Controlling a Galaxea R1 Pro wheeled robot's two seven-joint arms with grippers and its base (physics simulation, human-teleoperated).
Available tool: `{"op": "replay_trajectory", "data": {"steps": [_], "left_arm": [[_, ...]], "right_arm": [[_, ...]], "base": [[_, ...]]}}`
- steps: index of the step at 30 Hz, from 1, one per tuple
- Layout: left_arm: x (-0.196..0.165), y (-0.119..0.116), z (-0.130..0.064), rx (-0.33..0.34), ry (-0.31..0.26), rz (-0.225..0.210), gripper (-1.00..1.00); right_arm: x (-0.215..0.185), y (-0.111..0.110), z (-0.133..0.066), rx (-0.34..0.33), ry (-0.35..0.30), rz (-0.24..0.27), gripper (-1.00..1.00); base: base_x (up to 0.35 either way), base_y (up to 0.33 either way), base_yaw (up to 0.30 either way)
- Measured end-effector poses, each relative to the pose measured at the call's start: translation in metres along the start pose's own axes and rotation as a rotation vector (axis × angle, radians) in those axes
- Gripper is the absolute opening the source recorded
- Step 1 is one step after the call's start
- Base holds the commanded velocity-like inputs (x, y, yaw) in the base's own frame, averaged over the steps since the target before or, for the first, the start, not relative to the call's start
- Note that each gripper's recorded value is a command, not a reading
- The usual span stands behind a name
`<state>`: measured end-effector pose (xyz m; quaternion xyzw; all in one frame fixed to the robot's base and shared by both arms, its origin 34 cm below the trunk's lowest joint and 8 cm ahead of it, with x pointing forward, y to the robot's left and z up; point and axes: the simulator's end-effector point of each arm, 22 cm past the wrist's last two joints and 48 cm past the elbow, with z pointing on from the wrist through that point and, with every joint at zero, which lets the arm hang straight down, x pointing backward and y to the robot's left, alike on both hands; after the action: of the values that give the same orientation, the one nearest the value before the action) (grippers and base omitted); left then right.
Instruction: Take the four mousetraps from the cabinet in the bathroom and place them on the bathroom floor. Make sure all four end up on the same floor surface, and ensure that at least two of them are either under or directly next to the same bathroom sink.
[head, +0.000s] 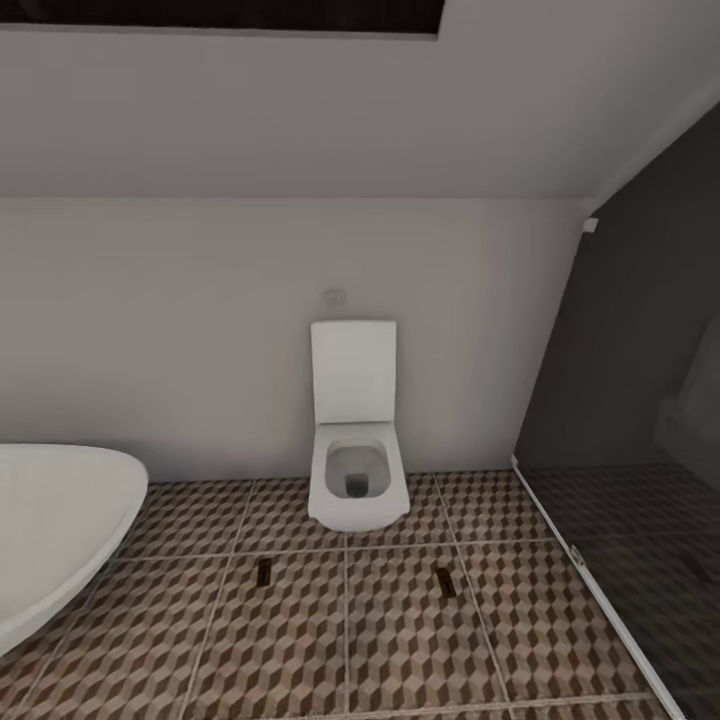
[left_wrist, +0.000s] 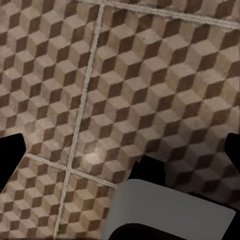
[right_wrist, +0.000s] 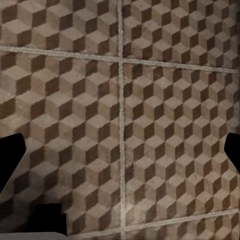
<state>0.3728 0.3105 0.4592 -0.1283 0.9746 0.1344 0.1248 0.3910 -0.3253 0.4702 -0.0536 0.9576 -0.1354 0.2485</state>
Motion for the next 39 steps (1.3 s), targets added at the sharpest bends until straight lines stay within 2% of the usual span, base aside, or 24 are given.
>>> {"op": "replay_trajectory", "data": {"steps": [17, 39], "left_arm": [[0.0004, -0.0005, -0.0002, 0.001, 0.001, 0.0, 1.0], [0.0026, -0.0047, -0.0013, 0.009, 0.005, 0.0, 1.0]], "right_arm": [[0.0, 0.0, 0.0, 0.0, 0.0, 0.0, 1.0], [0.0013, -0.0007, -0.0003, 0.001, 0.002, -0.002, 1.0]], "base": [[-0.215, 0.098, 0.0], [-0.121, 0.013, 0.0]]}}
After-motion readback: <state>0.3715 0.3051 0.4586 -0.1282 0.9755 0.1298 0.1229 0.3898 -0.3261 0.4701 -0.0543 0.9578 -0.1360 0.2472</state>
